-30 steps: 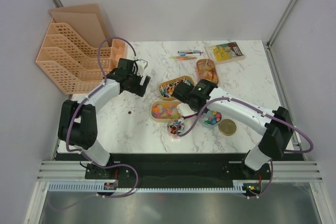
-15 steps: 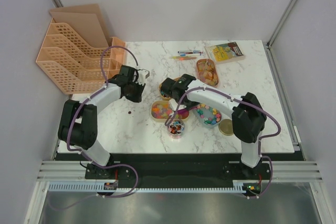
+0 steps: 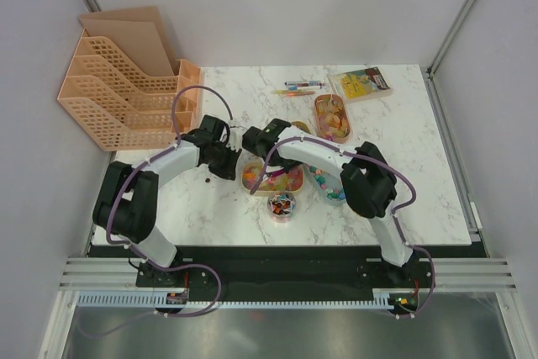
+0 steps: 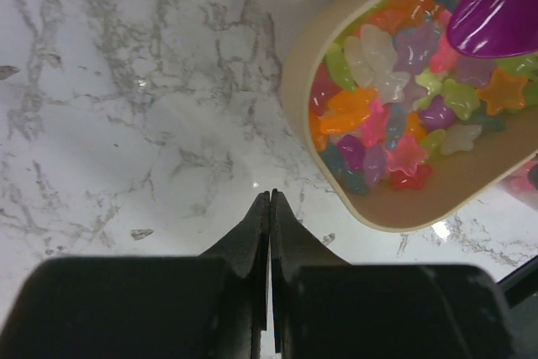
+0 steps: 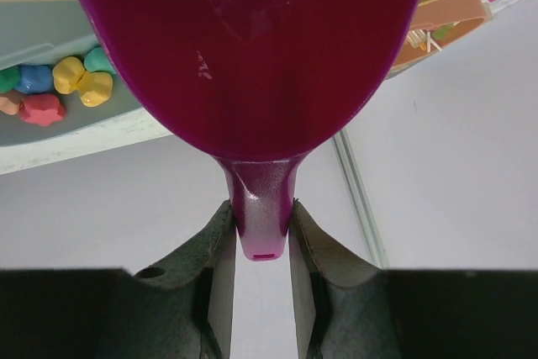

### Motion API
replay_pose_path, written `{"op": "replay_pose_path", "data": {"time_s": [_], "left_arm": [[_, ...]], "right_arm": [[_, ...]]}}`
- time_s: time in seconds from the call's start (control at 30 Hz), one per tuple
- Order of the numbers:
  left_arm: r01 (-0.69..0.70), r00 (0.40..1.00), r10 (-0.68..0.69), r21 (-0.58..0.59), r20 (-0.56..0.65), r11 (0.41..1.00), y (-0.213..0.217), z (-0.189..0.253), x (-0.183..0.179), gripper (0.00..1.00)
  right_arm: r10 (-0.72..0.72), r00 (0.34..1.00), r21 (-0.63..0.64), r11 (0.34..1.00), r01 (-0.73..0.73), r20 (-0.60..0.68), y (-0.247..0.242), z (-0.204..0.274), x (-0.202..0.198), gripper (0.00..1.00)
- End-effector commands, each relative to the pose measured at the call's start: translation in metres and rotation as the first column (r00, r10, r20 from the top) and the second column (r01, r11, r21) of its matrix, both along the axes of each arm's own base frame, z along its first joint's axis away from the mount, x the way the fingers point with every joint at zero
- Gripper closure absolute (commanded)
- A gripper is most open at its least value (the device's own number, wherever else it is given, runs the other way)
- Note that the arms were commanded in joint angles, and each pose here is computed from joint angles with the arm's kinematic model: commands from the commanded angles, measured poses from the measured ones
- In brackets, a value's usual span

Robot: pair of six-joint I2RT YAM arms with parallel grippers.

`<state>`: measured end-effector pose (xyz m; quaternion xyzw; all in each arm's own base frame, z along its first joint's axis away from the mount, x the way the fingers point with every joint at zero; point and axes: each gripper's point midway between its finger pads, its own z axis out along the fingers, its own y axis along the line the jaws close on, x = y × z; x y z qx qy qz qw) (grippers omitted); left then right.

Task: Pack the candies
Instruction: Place the fake candies in the packing bottle, then place the spatula at the center of the board.

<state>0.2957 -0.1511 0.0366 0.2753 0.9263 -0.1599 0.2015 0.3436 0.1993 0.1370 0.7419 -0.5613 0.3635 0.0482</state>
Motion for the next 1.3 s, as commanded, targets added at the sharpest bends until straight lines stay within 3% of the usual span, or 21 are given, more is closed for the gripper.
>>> {"op": "replay_pose_path", "data": {"time_s": [0.0, 0.2, 0.4, 0.5, 0.57, 0.67, 0.73, 0.8, 0.83, 0.9, 0.93, 1.03, 1.13, 1.27], "left_arm": [[0.029, 1.0, -0.03, -0.08, -0.01, 0.996, -0.014, 0.011, -0.011, 0.98], [0.02, 1.0, -0.02, -0.104, -0.001, 0.994, -0.018, 0.018, -0.021, 0.98], [-0.007, 0.99, 0.021, -0.105, 0.14, 0.994, -0.014, 0.057, -0.001, 0.98], [-0.019, 0.982, 0.039, -0.11, 0.183, 0.994, -0.014, 0.076, 0.009, 0.98], [-0.039, 0.974, 0.061, -0.106, 0.217, 0.994, -0.013, 0.088, 0.015, 0.98], [-0.077, 0.963, 0.098, -0.091, 0.251, 0.993, -0.007, 0.096, 0.023, 0.98], [-0.109, 0.956, 0.126, -0.08, 0.264, 0.991, -0.001, 0.099, 0.03, 0.98], [-0.143, 0.955, 0.154, -0.063, 0.253, 0.988, 0.005, 0.094, 0.036, 0.96], [-0.187, 0.948, 0.191, -0.041, 0.256, 0.982, 0.014, 0.092, 0.041, 0.79], [-0.232, 0.94, 0.227, -0.01, 0.254, 0.973, 0.023, 0.085, 0.051, 0.43], [-0.259, 0.929, 0.246, 0.013, 0.277, 0.966, 0.031, 0.087, 0.059, 0.26], [-0.29, 0.916, 0.263, 0.046, 0.303, 0.956, 0.041, 0.086, 0.075, 0.13], [-0.325, 0.901, 0.28, 0.088, 0.332, 0.942, 0.053, 0.083, 0.086, 0.07], [-0.334, 0.892, 0.273, 0.118, 0.36, 0.935, 0.06, 0.086, 0.095, 0.06]], "right_arm": [[-0.007, 1.0, -0.092, 0.996, 0.008, 0.014, -0.007, 0.016, -0.01, 1.0], [-0.007, 0.999, -0.099, 0.995, 0.01, 0.038, -0.011, 0.021, -0.017, 1.0], [-0.054, 0.997, 0.04, 0.998, 0.052, 0.046, -0.015, 0.041, -0.023, 1.0], [-0.21, 0.978, 0.218, 0.955, 0.2, 0.022, -0.026, 0.044, -0.022, 1.0], [-0.359, 0.931, 0.362, 0.862, 0.356, -0.063, -0.044, 0.042, -0.017, 1.0], [-0.579, 0.806, 0.546, 0.639, 0.541, -0.121, -0.076, 0.047, 0.006, 1.0], [-0.699, 0.697, 0.618, 0.478, 0.624, -0.162, -0.114, 0.052, 0.015, 1.0], [-0.748, 0.63, 0.65, 0.374, 0.661, -0.209, -0.135, 0.051, 0.02, 1.0], [-0.807, 0.543, 0.659, 0.28, 0.698, -0.232, -0.166, 0.049, 0.025, 1.0], [-0.84, 0.448, 0.667, 0.148, 0.731, -0.305, -0.191, 0.042, 0.03, 1.0], [-0.88, 0.342, 0.665, 0.039, 0.746, -0.331, -0.225, 0.038, 0.032, 1.0], [-0.886, 0.185, 0.634, -0.146, 0.76, -0.425, -0.268, 0.017, 0.033, 1.0], [-0.863, 0.121, 0.596, -0.232, 0.769, -0.491, -0.28, -0.004, 0.035, 1.0], [-0.854, 0.086, 0.551, -0.25, 0.796, -0.512, -0.28, -0.035, 0.035, 1.0]]}}
